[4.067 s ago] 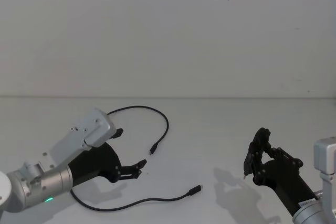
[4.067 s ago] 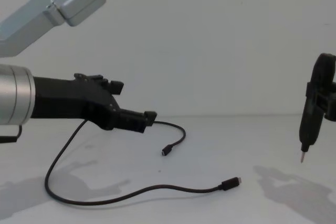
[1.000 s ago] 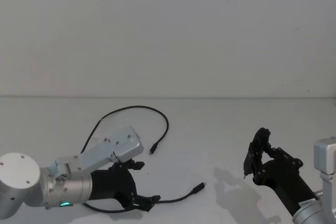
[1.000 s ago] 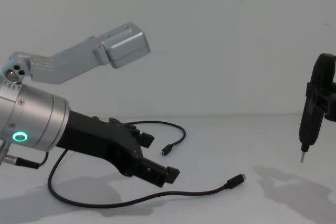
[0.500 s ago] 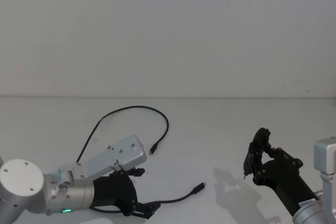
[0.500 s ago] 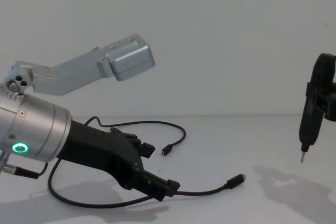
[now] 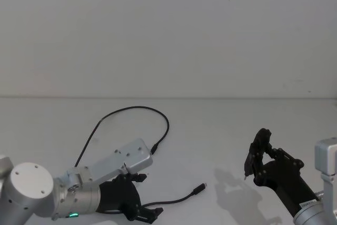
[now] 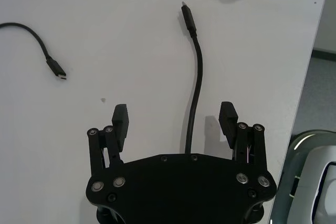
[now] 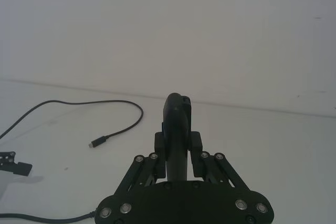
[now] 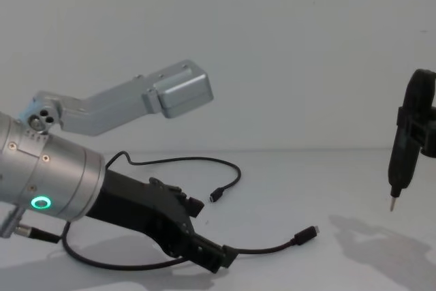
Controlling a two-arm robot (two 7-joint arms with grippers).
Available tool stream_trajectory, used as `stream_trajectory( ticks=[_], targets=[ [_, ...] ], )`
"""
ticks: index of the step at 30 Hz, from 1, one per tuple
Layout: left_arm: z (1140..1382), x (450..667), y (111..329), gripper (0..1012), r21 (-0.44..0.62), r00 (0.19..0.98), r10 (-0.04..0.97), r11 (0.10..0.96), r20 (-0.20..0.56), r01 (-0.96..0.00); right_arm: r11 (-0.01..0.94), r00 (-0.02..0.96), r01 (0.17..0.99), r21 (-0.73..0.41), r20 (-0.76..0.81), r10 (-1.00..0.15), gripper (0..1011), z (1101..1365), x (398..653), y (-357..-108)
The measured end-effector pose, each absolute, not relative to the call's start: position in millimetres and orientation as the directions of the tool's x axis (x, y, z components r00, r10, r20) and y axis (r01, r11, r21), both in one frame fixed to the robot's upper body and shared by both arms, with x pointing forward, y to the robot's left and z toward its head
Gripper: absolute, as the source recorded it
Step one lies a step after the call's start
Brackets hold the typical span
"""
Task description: Pick up the data cable with the one hand.
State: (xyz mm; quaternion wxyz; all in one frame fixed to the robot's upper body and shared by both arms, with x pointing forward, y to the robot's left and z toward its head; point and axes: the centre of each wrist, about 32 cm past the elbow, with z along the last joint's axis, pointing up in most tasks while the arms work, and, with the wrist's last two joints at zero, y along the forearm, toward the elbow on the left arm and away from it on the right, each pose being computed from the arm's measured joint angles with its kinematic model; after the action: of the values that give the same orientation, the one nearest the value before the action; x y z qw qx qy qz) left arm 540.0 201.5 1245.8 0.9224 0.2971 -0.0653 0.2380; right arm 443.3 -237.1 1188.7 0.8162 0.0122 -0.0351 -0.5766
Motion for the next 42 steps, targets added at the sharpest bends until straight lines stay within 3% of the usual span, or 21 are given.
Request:
stream_trajectory(
  ticks=[10,25,42],
  targets=[
    [1242.2,542.2,196.1,1001,0.549,0.878,0.407,0.687,0.251,-0.476,0.335,0.333,0.94,0.06,0.043,-0.942,269,1188.7,443.3,-237.1],
    [1240.8,543.2,192.9,708,0.563,0.878,0.41,0.677,0.246,-0.474,0.335,0.333,0.94,0.06,0.043,-0.942,269,1188.7,443.3,-237.1],
    [1240.0,543.6,192.0,555,0.57,0.878,0.412,0.671,0.245,-0.474,0.335,0.333,0.94,0.06,0.043,-0.942,269,1188.7,443.3,-237.1]
  ],
)
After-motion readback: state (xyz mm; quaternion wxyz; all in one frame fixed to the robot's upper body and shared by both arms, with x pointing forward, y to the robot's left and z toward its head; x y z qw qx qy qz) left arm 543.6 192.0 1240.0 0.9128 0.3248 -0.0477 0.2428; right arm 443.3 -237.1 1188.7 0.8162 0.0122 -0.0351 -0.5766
